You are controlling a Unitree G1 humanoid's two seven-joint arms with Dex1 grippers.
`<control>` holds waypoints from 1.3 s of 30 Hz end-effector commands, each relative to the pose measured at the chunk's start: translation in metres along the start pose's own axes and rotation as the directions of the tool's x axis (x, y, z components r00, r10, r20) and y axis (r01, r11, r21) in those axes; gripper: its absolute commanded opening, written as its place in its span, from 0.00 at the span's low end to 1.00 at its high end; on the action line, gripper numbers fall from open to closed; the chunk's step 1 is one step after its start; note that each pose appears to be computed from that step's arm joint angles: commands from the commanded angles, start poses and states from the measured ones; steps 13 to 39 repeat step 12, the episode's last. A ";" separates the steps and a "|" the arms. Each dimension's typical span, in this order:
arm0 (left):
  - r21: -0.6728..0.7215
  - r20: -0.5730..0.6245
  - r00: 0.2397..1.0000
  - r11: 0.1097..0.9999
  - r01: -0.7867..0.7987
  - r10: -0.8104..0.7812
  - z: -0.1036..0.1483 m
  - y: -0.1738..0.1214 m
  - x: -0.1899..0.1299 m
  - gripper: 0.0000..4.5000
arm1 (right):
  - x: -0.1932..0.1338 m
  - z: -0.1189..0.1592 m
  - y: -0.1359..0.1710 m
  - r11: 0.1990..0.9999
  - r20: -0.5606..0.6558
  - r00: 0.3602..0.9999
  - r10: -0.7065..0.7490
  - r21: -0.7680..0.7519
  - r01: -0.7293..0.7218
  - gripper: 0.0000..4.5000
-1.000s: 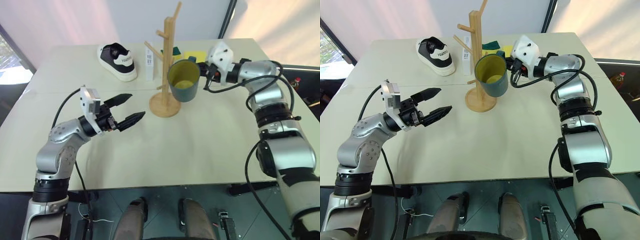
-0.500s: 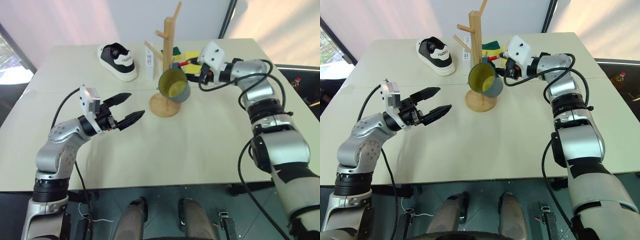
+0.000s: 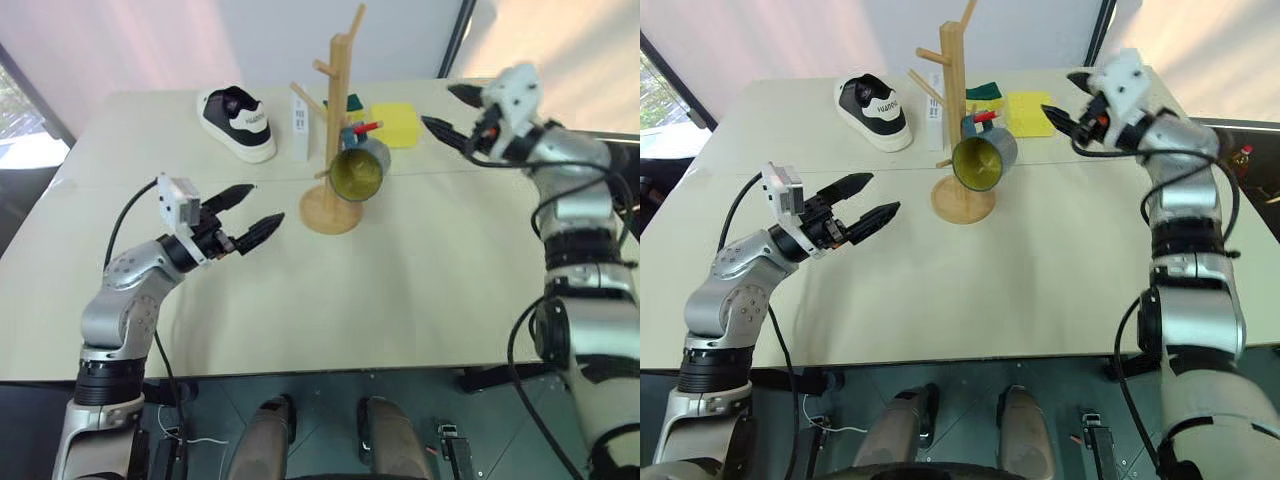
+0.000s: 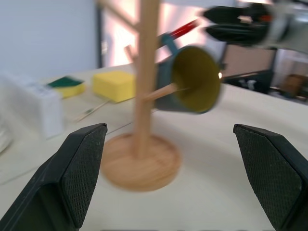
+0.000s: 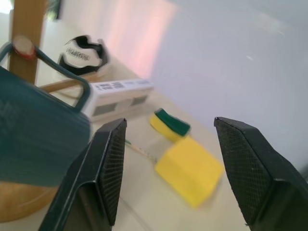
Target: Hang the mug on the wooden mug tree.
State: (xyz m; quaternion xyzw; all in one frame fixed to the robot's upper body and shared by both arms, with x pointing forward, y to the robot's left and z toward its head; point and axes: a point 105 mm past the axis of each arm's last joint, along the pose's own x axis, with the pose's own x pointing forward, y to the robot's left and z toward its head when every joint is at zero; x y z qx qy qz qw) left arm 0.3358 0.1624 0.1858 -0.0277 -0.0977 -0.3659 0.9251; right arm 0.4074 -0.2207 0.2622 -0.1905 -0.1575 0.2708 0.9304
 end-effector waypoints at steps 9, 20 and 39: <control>0.025 -0.085 0.911 0.915 -0.403 0.404 -0.057 0.055 -0.044 1.00 | -0.051 -0.064 0.061 0.933 -0.054 0.986 -0.158 0.318 0.168 0.66; 0.018 -0.099 0.902 0.908 -0.420 0.419 -0.063 0.055 -0.050 1.00 | -0.053 -0.071 0.069 0.925 -0.067 0.985 -0.157 0.339 0.170 0.66; 0.018 -0.099 0.902 0.908 -0.420 0.419 -0.063 0.055 -0.050 1.00 | -0.053 -0.071 0.069 0.925 -0.067 0.985 -0.157 0.339 0.170 0.66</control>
